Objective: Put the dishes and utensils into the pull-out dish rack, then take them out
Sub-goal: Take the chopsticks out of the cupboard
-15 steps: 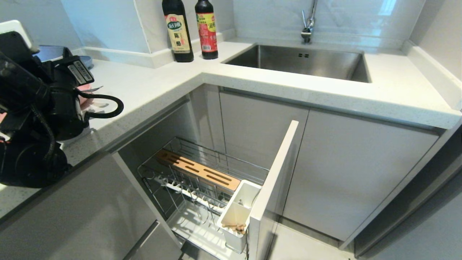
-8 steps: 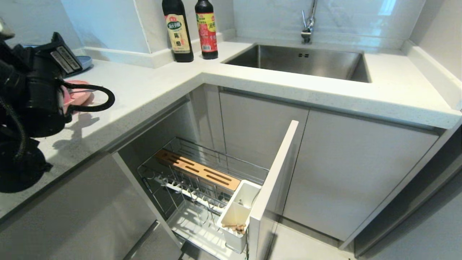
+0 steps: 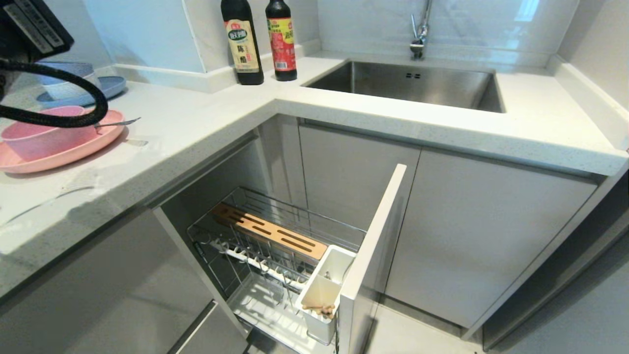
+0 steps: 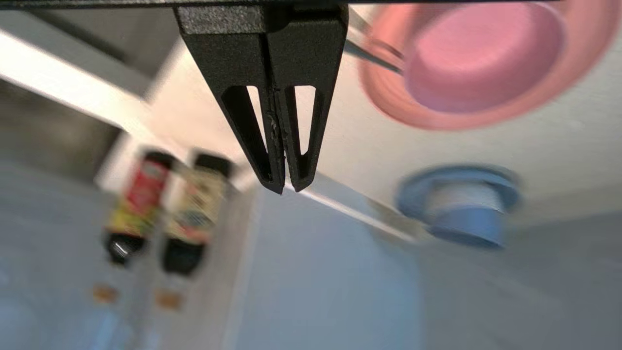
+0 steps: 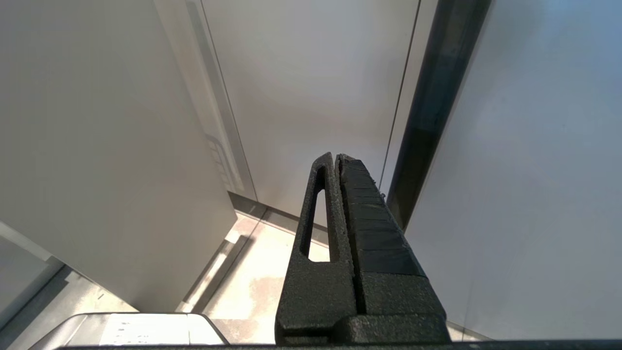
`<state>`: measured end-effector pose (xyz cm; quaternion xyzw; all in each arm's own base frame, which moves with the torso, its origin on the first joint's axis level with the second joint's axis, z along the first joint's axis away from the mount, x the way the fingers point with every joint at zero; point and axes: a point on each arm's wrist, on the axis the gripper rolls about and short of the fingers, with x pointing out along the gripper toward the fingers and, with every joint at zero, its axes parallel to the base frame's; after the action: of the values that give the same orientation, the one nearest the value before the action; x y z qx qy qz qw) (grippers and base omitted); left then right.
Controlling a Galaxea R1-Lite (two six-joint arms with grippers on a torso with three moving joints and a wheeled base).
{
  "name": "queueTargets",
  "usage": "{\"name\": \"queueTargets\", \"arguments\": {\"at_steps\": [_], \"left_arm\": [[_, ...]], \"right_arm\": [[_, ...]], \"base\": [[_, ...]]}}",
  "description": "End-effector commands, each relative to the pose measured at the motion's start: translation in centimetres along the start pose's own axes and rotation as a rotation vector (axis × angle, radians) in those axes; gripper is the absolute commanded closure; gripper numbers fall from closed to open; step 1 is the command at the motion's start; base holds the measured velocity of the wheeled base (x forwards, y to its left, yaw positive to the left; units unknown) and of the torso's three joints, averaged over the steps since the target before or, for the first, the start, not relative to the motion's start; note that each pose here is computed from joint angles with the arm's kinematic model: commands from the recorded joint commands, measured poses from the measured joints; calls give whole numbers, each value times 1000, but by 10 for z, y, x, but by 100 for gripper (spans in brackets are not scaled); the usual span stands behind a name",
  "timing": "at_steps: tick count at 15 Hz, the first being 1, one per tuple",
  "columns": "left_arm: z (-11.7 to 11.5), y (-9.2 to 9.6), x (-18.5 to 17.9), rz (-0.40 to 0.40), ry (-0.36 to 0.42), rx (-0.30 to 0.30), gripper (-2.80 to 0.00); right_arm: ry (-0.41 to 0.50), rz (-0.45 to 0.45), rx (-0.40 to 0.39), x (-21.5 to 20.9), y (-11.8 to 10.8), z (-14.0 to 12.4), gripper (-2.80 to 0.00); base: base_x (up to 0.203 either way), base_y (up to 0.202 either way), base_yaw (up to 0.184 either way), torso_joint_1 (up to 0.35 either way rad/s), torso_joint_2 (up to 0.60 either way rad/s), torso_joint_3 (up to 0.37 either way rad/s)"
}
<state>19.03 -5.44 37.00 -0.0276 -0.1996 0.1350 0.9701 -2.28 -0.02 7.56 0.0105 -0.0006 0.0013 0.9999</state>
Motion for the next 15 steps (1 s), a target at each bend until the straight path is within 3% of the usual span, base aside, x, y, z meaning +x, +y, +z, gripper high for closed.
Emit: {"name": "queueTargets", "arguments": {"at_steps": [1, 4, 6, 8, 10, 14, 15], "left_arm": [[12, -8, -9, -83, 136, 29, 0], [3, -45, -13, -222, 385, -46, 0], [-13, -71, -20, -301, 599, -78, 0], [-38, -94, -34, -356, 826, 12, 0], [-67, -111, -46, -363, 1037, 173, 0], [-107, -129, -62, -403, 1328, 410, 0], [-116, -133, -63, -403, 1369, 448, -280]], "right_arm": [[1, 0, 0, 0, 0, 0, 0], [1, 0, 0, 0, 0, 0, 0], [1, 0, 0, 0, 0, 0, 0], [1, 0, 0, 0, 0, 0, 0], [1, 0, 0, 0, 0, 0, 0], [1, 0, 0, 0, 0, 0, 0], [1, 0, 0, 0, 0, 0, 0]], "base": [[0, 0, 0, 0, 0, 0], [0, 0, 0, 0, 0, 0], [0, 0, 0, 0, 0, 0], [0, 0, 0, 0, 0, 0], [0, 0, 0, 0, 0, 0], [0, 0, 0, 0, 0, 0], [0, 0, 0, 0, 0, 0]]}}
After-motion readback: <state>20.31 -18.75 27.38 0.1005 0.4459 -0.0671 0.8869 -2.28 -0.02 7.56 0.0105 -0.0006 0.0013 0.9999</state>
